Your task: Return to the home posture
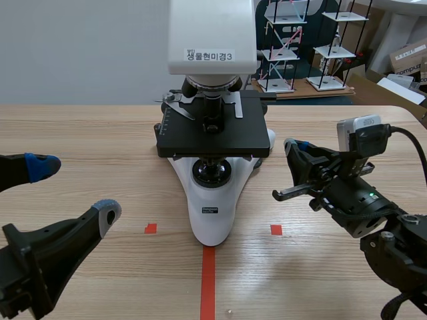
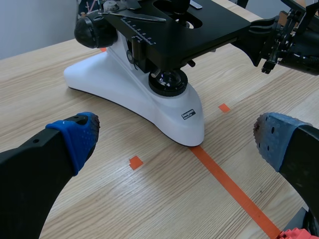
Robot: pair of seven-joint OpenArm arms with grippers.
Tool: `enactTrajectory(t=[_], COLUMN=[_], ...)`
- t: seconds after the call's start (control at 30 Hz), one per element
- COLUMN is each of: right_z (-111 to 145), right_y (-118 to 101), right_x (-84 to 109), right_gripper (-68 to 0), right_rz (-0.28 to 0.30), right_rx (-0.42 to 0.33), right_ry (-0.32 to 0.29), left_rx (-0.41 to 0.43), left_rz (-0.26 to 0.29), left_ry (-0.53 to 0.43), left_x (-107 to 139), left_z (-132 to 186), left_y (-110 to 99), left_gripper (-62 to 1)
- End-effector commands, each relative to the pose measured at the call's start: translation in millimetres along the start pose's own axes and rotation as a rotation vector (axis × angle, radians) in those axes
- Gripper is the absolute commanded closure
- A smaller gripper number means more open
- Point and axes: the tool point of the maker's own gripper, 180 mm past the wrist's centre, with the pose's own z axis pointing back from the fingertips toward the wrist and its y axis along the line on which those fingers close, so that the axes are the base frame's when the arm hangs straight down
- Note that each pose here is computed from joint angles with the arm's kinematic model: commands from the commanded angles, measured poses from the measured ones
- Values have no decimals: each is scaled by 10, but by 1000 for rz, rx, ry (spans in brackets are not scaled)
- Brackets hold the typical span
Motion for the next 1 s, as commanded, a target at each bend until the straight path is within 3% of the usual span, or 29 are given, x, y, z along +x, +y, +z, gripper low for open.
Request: enactTrajectory(t=[0.0, 0.43, 0.67, 0.97], right_z=[-98, -93, 59, 616], right_y=[-28, -33, -13, 87], right_x=[191, 164, 225, 399], right_gripper=[-13, -27, -249, -528], right_rz=[3, 3, 16, 47], right_rx=[1, -1, -1, -8], right_ry=[-61, -44, -20, -4], left_rx=[-4, -4, -4, -4], left_rz=[1, 1, 1, 1], left_ry=[-32, -32, -32, -32], left_x=[90, 90, 90, 90], left_z=[-6, -6, -6, -6], left_y=[-24, -24, -24, -24], left_gripper=[-623, -623, -623, -623])
